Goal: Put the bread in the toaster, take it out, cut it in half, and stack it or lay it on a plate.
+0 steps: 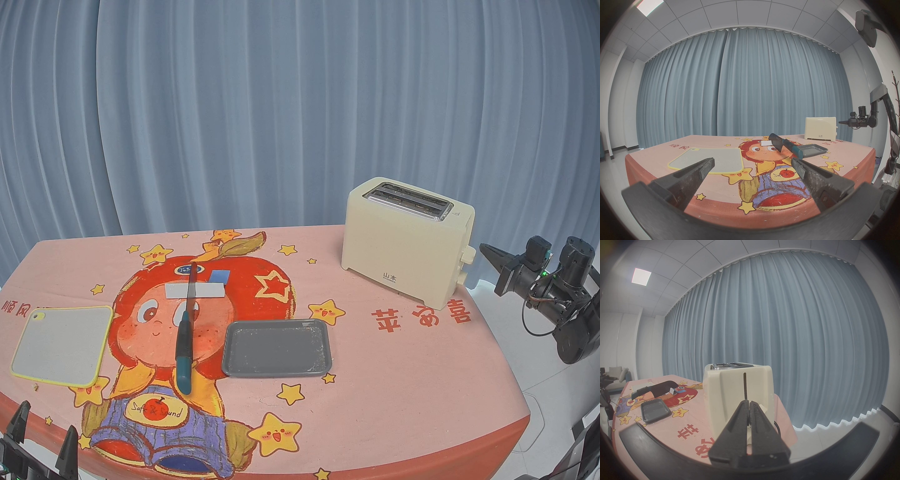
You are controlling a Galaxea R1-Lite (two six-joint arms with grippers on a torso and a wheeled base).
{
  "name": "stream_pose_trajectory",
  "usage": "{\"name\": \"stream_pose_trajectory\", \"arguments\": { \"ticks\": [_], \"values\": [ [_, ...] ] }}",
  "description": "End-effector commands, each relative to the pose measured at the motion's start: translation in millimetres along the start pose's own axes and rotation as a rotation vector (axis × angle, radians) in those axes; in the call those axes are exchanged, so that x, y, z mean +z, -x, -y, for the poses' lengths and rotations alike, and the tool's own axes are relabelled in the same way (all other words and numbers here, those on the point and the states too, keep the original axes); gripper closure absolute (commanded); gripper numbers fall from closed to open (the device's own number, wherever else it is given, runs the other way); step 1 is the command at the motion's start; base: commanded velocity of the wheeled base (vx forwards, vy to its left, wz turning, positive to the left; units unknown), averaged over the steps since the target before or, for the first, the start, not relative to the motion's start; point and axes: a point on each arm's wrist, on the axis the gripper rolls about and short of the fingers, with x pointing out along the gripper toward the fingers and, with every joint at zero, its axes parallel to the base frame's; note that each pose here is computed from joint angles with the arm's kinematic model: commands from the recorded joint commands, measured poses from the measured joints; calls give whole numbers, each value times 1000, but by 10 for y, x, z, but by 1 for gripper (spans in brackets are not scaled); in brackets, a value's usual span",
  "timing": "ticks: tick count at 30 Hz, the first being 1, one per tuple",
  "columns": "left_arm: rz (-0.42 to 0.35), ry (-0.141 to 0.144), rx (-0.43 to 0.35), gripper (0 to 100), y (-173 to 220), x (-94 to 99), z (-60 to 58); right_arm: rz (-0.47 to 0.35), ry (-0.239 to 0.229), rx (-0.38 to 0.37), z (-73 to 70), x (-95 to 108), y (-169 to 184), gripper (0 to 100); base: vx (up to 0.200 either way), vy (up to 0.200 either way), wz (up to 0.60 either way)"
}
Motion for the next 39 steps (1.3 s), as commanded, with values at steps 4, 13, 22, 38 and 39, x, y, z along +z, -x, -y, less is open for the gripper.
{"name": "stream_pose_trajectory", "arguments": {
  "ticks": [4,13,22,38,39],
  "values": [
    [-15,0,0,0,-11,-49,0,11,13,3,-22,36,24,100,0,0,0],
    [-15,0,1,0,-11,-49,0,18,20,7,-31,58,32,100,0,0,0],
    [-17,0,0,0,-12,-49,0,17,20,7,-30,54,30,100,0,0,0],
    [-15,0,0,0,-11,-49,0,15,18,10,-41,49,23,100,0,0,0],
    [-15,0,0,0,-11,-49,0,15,18,11,-45,49,21,100,0,0,0]
  ]
}}
